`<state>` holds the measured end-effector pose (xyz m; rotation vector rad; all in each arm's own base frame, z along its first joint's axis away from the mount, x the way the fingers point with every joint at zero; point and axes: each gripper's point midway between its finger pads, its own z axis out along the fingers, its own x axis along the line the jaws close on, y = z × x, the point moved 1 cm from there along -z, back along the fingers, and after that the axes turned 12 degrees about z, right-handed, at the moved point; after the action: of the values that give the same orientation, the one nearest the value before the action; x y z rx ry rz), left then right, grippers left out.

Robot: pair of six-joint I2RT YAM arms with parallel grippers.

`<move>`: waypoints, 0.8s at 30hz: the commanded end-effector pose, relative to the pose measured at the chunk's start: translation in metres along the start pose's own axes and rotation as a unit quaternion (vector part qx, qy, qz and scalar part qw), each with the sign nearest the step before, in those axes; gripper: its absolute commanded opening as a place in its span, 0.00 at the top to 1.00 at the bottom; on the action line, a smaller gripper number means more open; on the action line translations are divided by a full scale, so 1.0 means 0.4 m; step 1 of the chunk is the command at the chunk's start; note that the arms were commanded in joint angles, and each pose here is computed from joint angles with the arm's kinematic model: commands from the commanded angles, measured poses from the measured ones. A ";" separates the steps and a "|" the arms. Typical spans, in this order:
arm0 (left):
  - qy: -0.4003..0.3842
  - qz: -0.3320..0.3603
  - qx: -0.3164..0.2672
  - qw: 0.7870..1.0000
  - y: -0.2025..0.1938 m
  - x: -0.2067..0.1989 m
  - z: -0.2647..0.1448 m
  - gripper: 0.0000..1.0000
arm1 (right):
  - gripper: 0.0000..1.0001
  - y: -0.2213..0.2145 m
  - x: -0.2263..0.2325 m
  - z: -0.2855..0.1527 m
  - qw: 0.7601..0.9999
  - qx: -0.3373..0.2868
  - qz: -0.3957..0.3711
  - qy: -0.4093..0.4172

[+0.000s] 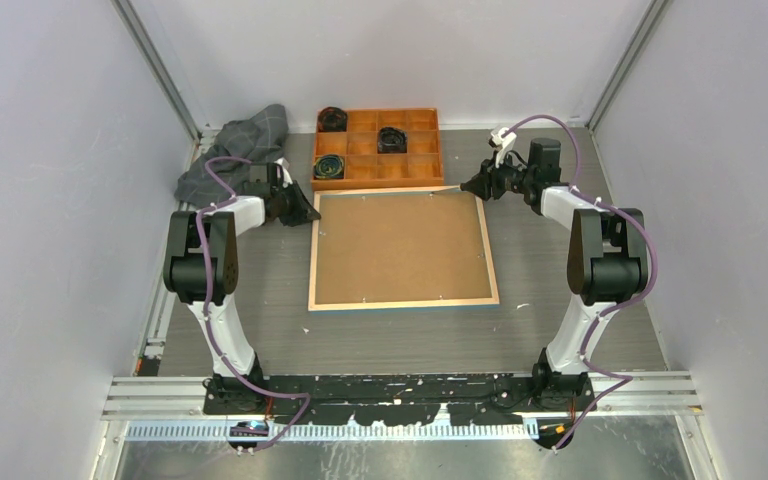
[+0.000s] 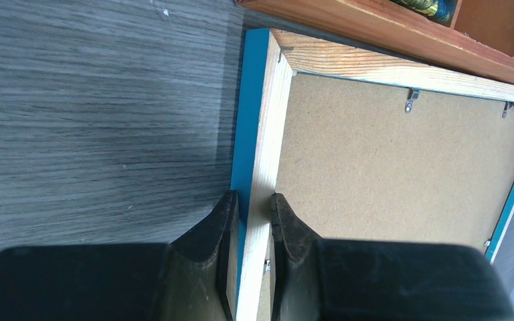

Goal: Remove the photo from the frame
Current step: Release the photo frame item from the photo frame.

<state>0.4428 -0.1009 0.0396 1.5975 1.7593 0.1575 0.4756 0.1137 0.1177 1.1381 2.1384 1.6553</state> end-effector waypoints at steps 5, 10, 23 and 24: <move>0.027 -0.015 0.042 0.999 -0.074 0.044 0.047 1.00 | 0.99 -0.045 -0.012 0.030 1.000 0.021 -0.010 -0.012; 0.028 -0.015 0.042 0.999 -0.075 0.045 0.047 0.99 | 0.99 -0.049 -0.005 0.033 0.999 0.027 -0.018 -0.009; 0.027 -0.015 0.042 0.999 -0.074 0.044 0.047 1.00 | 0.99 -0.049 0.013 0.043 0.998 0.042 -0.038 -0.004; 0.027 -0.015 0.042 0.999 -0.075 0.044 0.047 0.99 | 0.99 -0.049 0.014 0.043 0.998 0.042 -0.038 -0.004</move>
<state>0.4430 -0.1008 0.0398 1.5970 1.7591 0.1576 0.4753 0.1150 0.1168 1.0710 2.1716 1.6243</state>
